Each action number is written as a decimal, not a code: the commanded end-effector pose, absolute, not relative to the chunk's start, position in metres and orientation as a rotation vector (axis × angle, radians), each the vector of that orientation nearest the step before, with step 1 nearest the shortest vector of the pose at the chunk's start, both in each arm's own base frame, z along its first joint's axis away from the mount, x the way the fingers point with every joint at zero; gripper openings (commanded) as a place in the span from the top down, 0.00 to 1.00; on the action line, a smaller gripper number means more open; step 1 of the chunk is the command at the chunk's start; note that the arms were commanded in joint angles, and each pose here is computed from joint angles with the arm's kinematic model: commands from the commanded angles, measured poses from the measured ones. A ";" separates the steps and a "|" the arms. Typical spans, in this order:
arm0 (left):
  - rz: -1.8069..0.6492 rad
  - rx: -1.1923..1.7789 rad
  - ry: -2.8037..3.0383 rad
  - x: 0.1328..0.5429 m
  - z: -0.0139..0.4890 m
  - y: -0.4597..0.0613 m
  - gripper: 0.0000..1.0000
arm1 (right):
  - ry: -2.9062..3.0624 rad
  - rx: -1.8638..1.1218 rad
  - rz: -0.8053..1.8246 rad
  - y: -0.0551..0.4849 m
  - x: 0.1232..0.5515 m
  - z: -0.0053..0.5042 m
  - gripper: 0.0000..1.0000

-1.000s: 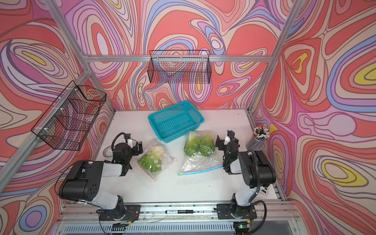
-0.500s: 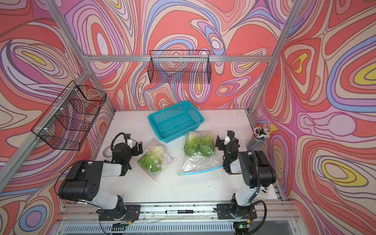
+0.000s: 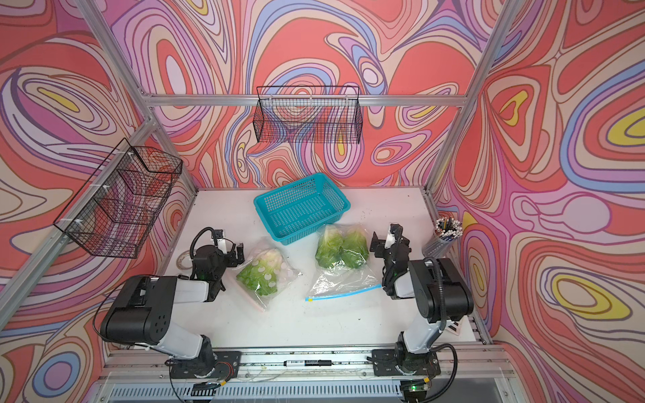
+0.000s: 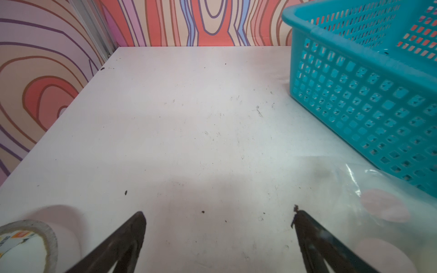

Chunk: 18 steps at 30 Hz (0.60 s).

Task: Open the zip-top bag and take out the chinese cabbages
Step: Adjust the zipper food storage bag at the center of the board.

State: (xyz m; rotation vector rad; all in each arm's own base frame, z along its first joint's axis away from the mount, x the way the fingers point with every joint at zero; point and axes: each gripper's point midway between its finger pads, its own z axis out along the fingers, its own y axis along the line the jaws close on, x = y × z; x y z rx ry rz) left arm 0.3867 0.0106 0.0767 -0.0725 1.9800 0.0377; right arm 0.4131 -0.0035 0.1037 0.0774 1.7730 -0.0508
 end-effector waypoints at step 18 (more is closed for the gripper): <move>-0.064 0.065 1.765 0.348 0.240 -0.089 0.00 | 2.036 0.374 0.271 0.014 0.376 0.151 0.09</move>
